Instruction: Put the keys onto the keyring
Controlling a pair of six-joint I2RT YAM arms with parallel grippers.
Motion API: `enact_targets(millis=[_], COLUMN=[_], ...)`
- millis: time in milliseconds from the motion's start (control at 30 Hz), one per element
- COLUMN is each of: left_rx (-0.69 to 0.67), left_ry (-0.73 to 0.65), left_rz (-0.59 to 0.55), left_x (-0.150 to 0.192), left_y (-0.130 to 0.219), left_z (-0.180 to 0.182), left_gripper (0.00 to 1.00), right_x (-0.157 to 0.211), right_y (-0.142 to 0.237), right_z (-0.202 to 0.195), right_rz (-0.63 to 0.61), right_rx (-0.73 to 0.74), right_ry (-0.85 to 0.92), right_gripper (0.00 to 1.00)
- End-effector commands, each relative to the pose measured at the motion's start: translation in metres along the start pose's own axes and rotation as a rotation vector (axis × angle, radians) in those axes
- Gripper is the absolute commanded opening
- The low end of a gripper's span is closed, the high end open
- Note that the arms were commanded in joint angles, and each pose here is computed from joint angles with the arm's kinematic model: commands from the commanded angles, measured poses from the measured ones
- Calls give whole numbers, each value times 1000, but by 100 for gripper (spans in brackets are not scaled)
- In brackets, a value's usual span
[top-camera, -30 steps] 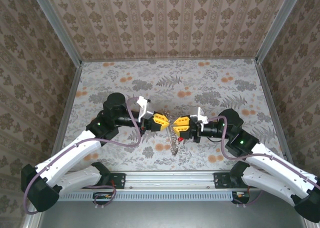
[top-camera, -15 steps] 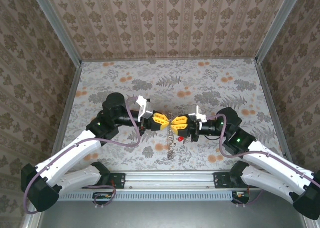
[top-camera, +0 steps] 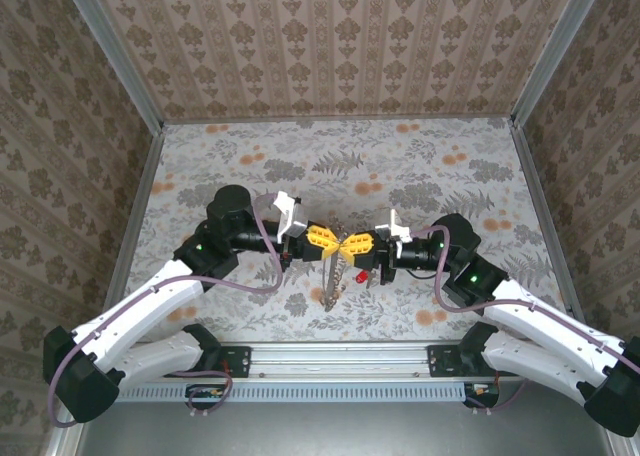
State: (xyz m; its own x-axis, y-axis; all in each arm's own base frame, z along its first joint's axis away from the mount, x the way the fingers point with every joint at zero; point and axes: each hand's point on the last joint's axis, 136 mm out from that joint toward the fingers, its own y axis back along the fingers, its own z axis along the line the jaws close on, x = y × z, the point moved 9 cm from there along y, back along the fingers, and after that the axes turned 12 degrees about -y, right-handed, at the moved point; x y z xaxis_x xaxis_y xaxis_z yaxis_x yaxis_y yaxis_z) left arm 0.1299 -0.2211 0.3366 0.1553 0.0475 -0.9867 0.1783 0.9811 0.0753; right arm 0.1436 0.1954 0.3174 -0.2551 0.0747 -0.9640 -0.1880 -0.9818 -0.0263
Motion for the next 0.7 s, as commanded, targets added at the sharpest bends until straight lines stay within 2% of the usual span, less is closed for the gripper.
enact_targets(millis=[0, 33, 133, 200, 400, 667], left_rx=[18, 5, -33, -74, -207, -250], left_ry=[-11, -3, -2, 1, -17, -51], left_rz=[56, 96, 193, 255, 398, 463], left_x=[-1, 1, 3, 4, 0, -10], left_y=[-3, -4, -4, -4, 1, 4], left_z=[-5, -6, -6, -6, 2, 6], left_gripper=[0, 2, 27, 35, 38, 36], right_x=[-16, -16, -16, -15, -17, -21], right_y=[5, 7, 11, 13, 17, 4], right_z=[4, 3, 2, 1, 1, -7], right_rz=[-75, -70, -28, 24, 194, 359], right_rx=[53, 72, 132, 172, 229, 299], right_ry=[72, 78, 95, 113, 159, 97], right_gripper=[0, 0, 0, 0, 0, 0])
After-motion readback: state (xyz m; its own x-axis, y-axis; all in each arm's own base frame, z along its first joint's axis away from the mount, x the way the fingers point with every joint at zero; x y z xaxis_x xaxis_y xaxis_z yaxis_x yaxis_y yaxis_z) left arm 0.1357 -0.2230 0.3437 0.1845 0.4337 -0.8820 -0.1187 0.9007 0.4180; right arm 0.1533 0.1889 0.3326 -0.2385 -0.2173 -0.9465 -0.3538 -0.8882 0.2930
